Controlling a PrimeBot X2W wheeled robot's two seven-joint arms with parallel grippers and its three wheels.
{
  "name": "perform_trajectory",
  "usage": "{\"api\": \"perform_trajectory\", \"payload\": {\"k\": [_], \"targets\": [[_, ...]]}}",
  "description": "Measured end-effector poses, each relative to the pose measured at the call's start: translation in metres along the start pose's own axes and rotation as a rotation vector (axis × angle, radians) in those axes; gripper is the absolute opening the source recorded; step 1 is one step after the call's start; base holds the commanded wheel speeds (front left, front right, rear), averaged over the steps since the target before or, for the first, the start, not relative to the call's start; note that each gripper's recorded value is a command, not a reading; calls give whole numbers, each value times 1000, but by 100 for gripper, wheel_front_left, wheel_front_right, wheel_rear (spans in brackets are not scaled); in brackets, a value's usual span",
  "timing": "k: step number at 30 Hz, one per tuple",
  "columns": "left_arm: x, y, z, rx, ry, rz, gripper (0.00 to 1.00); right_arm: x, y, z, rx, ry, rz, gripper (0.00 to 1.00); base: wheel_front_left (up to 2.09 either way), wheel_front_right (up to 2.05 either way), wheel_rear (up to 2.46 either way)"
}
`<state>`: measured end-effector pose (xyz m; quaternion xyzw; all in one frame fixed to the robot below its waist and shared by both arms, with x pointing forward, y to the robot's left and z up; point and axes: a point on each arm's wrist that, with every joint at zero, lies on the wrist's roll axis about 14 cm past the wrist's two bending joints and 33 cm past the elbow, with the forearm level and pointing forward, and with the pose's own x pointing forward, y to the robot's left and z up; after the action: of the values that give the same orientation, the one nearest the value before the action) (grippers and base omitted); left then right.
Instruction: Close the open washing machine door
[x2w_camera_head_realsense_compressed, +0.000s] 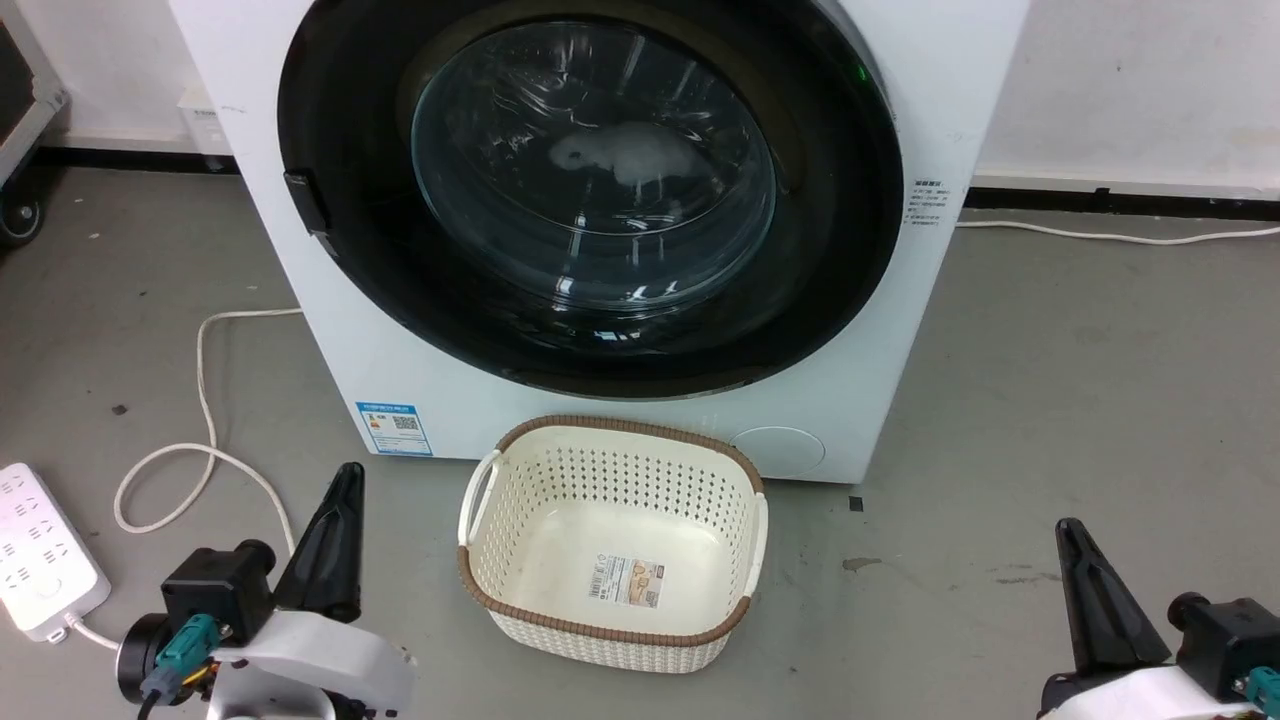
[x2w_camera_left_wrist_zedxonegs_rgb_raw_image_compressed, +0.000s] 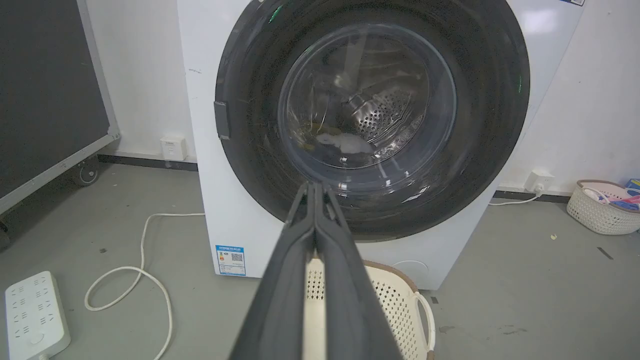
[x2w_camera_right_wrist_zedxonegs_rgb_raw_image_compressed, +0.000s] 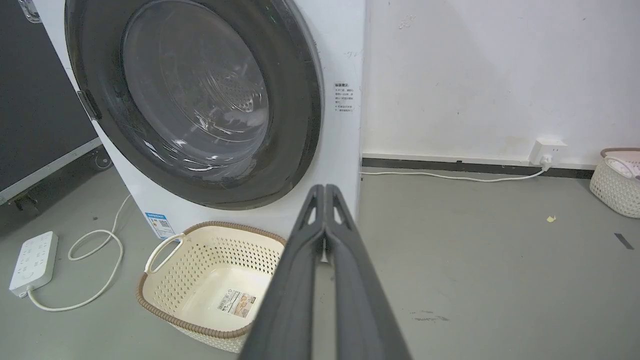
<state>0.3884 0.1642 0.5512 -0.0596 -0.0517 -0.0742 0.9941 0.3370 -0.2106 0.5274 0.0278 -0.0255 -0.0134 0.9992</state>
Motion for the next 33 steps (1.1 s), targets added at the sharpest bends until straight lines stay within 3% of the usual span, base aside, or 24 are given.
{"api": "perform_trajectory", "payload": {"k": [33], "targets": [[-4, 2, -3, 60, 13, 44, 0, 11, 18, -4, -32, 30, 57, 0, 0, 0, 0]]}}
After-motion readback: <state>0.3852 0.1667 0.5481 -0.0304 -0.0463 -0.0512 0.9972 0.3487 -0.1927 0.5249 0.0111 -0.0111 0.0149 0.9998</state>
